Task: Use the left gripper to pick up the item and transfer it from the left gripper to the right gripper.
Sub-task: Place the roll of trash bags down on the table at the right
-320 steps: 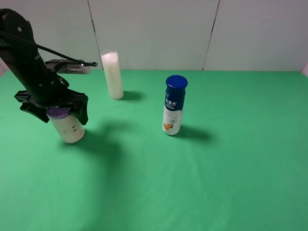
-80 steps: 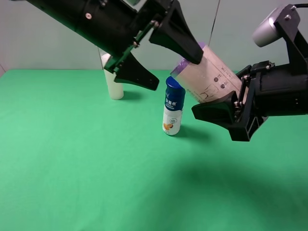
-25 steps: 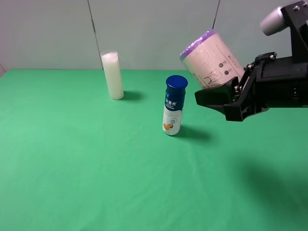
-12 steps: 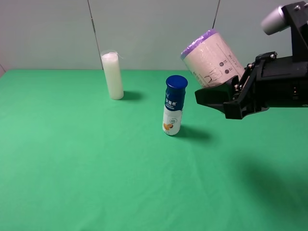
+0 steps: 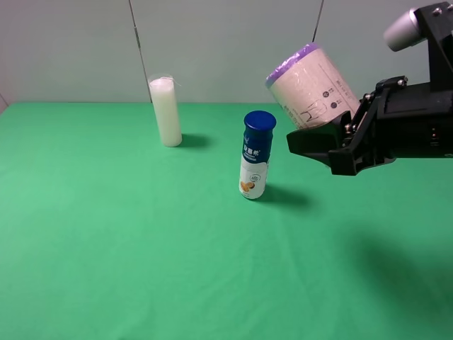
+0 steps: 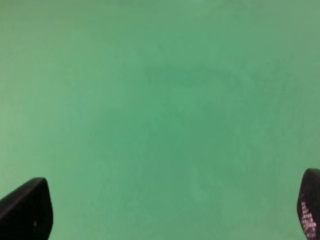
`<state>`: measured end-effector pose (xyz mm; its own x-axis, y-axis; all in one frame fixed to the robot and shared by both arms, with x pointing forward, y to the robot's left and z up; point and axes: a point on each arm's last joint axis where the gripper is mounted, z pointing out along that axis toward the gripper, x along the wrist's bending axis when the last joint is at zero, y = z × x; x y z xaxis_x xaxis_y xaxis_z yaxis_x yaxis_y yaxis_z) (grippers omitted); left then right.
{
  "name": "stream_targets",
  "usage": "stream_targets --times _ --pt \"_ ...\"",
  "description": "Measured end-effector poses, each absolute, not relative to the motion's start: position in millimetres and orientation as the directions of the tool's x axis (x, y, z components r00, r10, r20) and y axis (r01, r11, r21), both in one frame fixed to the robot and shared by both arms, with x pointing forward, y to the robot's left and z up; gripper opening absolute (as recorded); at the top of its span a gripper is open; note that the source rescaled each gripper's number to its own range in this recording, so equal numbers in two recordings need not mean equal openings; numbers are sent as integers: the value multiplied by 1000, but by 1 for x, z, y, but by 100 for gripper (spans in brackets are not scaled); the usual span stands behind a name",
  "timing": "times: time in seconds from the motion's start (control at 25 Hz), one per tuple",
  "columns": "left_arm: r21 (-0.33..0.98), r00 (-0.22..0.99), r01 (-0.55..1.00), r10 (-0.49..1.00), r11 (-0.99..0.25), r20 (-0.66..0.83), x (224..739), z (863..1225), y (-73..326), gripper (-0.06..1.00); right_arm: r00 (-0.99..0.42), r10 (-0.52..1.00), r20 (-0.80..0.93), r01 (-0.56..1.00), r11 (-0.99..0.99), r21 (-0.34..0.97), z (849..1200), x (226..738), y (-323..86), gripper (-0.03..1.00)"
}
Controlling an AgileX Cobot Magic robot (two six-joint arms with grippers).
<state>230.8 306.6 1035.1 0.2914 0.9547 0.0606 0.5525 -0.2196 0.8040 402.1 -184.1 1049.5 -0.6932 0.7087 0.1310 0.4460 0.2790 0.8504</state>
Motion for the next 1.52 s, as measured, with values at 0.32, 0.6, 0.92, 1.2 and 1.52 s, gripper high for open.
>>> stream_targets --times 0.32,0.6,0.92,1.2,1.52 --pt "804 212 569 975 -174 61 230 1035 306 94 -614 765 194 514 202 834 1049 405 -187 0" --pt "805 52 588 997 -80 61 230 1035 305 94 -494 846 199 601 168 781 1042 411 -204 0" --pt "807 -110 590 992 15 61 229 1035 303 94 -340 929 147 722 157 673 1023 425 -239 0" --pt "808 -190 586 980 63 61 229 1036 302 94 -188 969 161 845 77 529 987 449 -264 0" --pt "808 -191 586 980 64 61 229 1036 302 94 -166 974 157 922 96 375 943 466 -266 0"
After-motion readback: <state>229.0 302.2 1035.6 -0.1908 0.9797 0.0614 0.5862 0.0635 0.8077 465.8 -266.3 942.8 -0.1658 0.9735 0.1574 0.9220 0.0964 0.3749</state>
